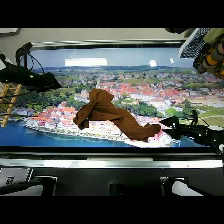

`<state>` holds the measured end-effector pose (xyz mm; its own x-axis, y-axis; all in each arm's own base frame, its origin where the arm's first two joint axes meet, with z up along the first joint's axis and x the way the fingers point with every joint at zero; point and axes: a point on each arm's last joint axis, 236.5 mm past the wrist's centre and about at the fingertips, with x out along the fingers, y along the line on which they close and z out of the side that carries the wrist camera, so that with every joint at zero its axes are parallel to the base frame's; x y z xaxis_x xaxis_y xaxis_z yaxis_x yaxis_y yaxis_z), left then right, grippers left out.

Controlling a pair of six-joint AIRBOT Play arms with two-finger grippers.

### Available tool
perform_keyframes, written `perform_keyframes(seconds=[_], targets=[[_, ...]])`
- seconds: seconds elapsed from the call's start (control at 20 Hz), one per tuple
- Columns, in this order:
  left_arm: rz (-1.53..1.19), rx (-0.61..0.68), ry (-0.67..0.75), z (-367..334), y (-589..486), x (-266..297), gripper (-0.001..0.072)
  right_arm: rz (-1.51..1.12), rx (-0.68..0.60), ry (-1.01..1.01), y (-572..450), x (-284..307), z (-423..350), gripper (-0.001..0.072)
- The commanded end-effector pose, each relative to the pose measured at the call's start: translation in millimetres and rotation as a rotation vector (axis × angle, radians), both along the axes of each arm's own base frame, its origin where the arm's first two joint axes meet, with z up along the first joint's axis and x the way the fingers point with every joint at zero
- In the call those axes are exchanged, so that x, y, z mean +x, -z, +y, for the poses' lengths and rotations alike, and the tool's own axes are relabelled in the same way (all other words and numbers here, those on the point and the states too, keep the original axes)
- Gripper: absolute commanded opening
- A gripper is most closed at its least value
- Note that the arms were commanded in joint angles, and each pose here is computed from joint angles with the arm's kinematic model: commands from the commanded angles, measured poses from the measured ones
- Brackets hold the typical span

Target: Fold the clothes and pants, and hang the long-sleeved shirts on hangers.

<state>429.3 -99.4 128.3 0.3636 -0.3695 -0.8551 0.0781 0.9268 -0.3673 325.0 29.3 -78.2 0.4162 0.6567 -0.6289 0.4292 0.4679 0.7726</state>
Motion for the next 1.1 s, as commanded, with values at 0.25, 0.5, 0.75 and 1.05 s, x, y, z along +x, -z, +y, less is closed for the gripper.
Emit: perform_keyframes(seconds=[0.25, 0.5, 0.75, 1.05], targets=[[0.105, 0.042, -0.086, 39, 28, -10, 0.0667, -0.031, -0.008, -0.083, 15, 10, 45, 0.0048], [0.269, -0.134, -0.075, 41, 116, -47, 0.0582, -0.135, -0.046, -0.077, -22, 18, 42, 0.0033], [0.246, -0.270, -0.096, 9, 177, -54, 0.0582, -0.168, -0.026, -0.134, -42, 8, 52, 0.0033], [0.291, -0.322, -0.085, -7, 213, -59, 0.0581, -0.147, 0.010, -0.146, -46, 2, 59, 0.0034]])
